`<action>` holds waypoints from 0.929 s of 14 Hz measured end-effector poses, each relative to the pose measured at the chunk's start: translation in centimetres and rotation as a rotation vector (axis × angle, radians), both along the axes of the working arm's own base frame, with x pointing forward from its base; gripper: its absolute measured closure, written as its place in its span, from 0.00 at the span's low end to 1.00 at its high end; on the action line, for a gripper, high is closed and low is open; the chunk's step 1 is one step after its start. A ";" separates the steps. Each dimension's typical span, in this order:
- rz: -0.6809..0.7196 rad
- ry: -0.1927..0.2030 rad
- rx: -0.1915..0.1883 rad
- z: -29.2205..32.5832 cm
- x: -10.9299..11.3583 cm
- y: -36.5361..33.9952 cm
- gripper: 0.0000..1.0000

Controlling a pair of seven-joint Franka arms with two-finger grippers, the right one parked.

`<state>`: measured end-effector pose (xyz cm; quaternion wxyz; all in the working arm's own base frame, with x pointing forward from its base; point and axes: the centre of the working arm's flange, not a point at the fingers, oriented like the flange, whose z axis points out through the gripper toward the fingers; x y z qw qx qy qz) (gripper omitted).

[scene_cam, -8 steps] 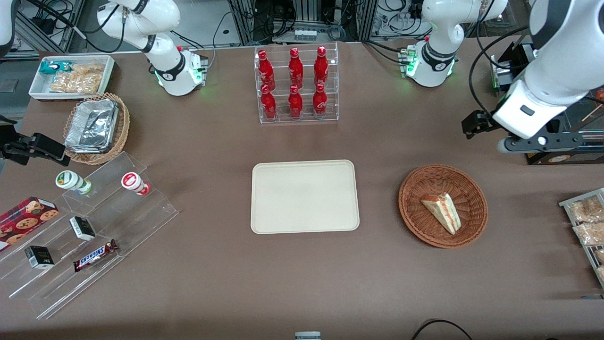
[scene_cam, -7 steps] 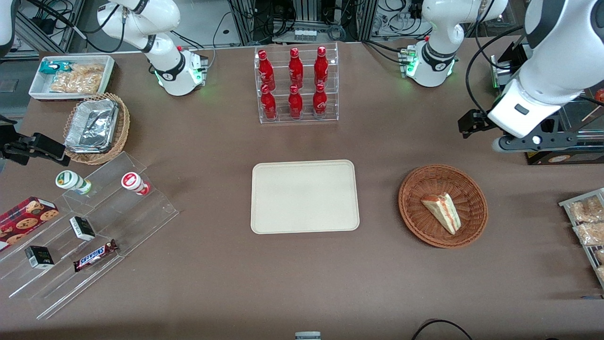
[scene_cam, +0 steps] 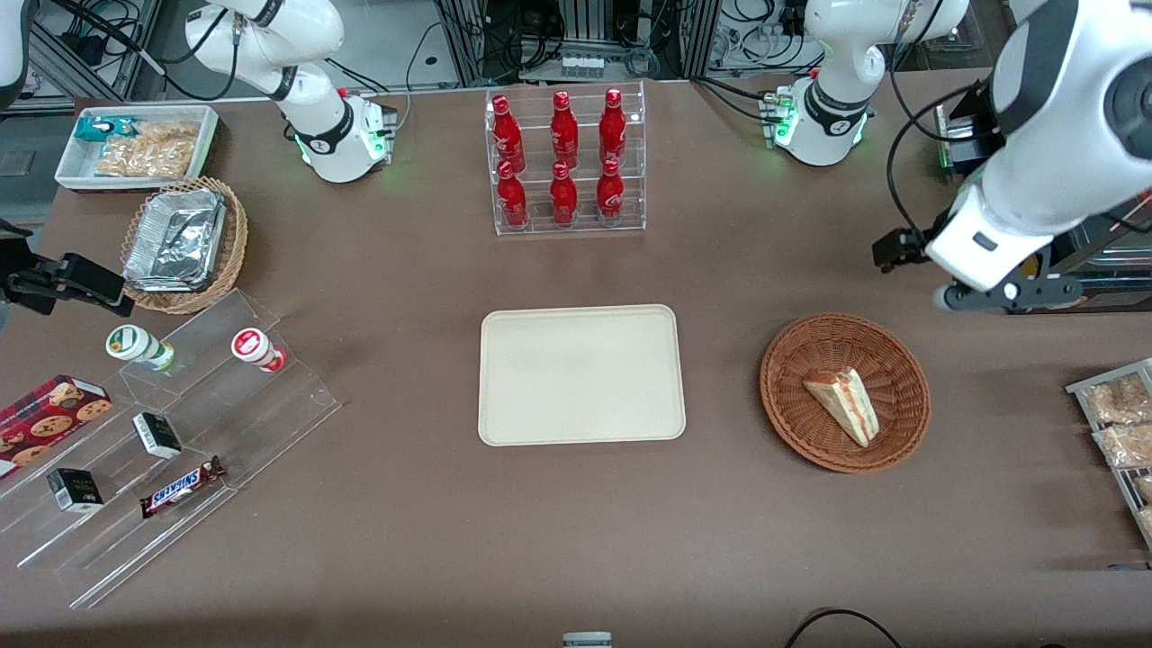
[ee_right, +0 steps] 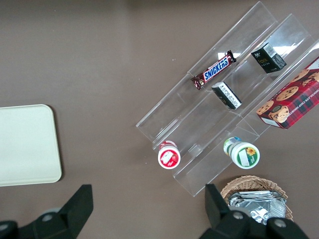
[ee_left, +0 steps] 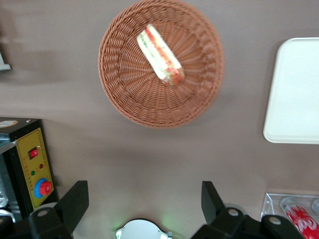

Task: Place sandwich from basket to tray
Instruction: 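Move the left gripper down over the sandwich in the wicker basket, then lower the open left gripper around the wrapped sandwich and close it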

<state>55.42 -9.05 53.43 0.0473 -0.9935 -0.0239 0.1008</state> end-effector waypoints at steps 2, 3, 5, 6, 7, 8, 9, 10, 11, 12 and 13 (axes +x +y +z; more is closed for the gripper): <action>0.084 0.015 0.005 -5.5 1.9 1.9 0.00; 0.151 0.003 0.011 -8.5 2.8 2.3 0.00; 0.307 -0.018 0.028 -14.4 3.9 2.0 0.00; 0.367 -0.025 0.033 -17.1 4.3 1.6 0.00; 0.408 -0.032 0.033 -19.2 4.7 1.1 0.00; 0.449 -0.040 0.031 -21.0 5.1 0.7 0.00; 0.483 -0.049 0.028 -22.3 5.5 0.6 0.00; 0.501 -0.050 0.026 -23.4 5.7 0.5 0.00; 0.511 -0.041 0.029 -24.5 5.7 0.5 0.00; 0.516 -0.029 0.033 -25.4 5.6 0.6 0.00; 0.519 -0.020 0.035 -26.4 5.5 0.8 0.00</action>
